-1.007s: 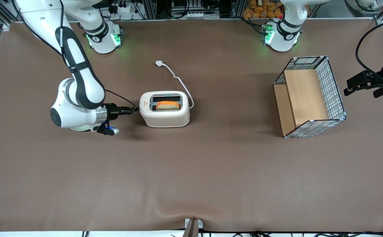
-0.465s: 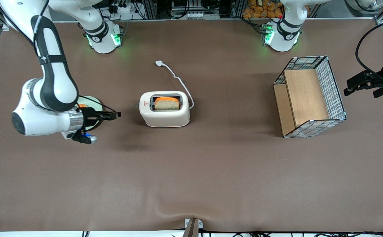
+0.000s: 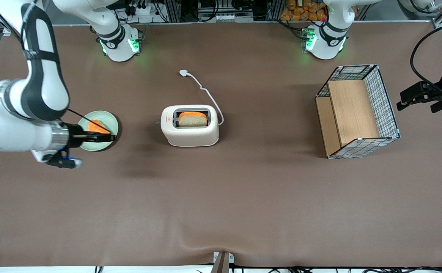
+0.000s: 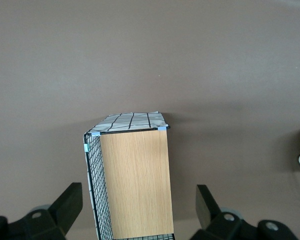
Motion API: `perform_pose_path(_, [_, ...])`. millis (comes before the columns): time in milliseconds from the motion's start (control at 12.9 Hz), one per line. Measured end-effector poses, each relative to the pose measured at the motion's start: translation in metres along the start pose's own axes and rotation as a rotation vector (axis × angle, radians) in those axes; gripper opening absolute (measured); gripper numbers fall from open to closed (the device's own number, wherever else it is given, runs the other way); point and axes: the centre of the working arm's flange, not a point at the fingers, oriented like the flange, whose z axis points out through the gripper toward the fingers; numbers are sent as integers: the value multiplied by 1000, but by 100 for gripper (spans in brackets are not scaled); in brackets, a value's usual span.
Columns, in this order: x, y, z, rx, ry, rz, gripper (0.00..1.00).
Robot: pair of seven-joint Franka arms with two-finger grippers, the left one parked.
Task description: Press toaster button with right arm
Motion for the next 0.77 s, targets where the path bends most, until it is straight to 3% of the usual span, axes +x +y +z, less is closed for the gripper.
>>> perform_pose_path(232, [-22,28,-70,-104,123,-9,100])
perform_pose_path(387, [-44,51,-113,-111,182,-2,100])
perform_pose_path(620, [-76,75,-153,-87,198,-20,100])
perform_pose_path(775, [-86,72,-168,-106,190,-34,100])
